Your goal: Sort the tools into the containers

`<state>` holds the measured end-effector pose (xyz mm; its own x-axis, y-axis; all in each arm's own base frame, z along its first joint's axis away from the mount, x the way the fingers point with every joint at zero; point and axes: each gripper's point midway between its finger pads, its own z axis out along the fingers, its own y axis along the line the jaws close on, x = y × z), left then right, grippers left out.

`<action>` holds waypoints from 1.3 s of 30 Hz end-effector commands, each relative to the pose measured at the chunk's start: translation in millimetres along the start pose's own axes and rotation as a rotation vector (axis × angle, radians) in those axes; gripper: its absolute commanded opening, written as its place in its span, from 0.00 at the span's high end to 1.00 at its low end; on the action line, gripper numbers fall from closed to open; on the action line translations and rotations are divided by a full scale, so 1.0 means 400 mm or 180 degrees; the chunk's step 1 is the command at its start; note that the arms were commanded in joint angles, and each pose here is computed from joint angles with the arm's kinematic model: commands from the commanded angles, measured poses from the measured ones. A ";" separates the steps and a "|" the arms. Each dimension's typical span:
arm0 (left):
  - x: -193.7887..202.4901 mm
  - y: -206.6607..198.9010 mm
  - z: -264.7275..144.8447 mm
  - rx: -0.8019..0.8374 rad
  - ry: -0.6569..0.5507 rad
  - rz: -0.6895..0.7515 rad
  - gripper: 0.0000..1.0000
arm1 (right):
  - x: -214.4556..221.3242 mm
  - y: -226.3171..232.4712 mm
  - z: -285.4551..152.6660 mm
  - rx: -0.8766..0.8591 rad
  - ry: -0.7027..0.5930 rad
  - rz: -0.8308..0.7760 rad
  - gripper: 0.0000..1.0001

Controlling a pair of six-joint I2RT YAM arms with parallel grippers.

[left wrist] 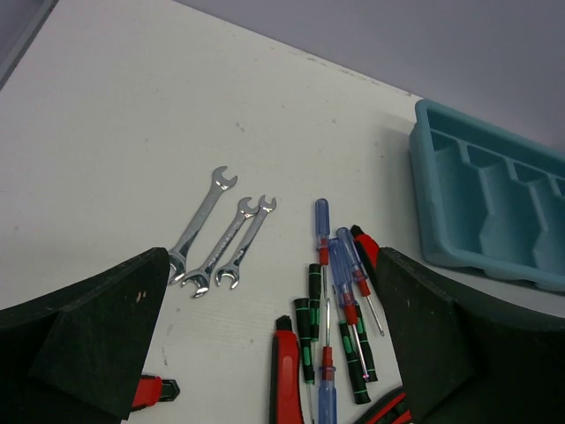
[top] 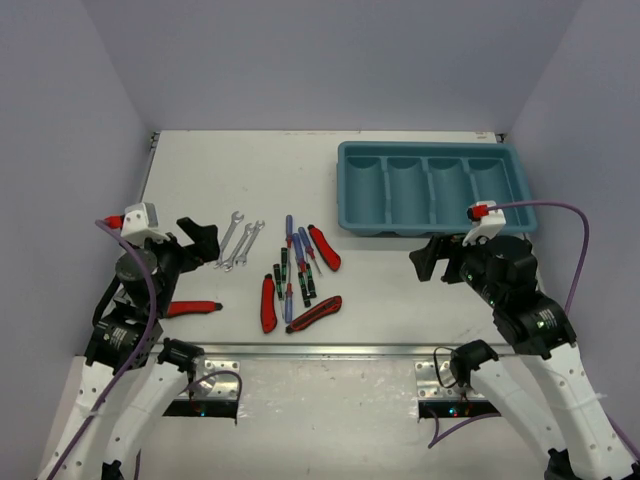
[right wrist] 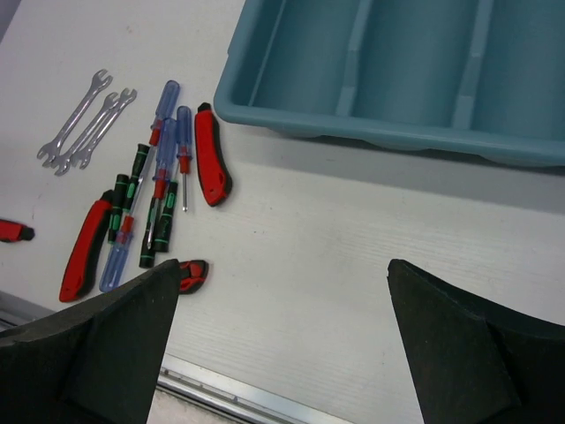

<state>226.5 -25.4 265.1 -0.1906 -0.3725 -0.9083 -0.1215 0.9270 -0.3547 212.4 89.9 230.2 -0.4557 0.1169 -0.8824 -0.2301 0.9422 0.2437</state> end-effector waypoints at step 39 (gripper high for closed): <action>-0.024 -0.017 -0.001 0.0106 -0.0132 -0.0052 0.00 | 0.350 0.273 0.660 0.0081 0.1690 -0.1227 0.38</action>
<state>226.1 -25.3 264.5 -0.1899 -0.3727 -0.9083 -0.1211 0.9270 -0.3551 328.3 286.5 20.8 -0.7468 -0.3816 -0.5447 -0.4493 0.8933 -0.0100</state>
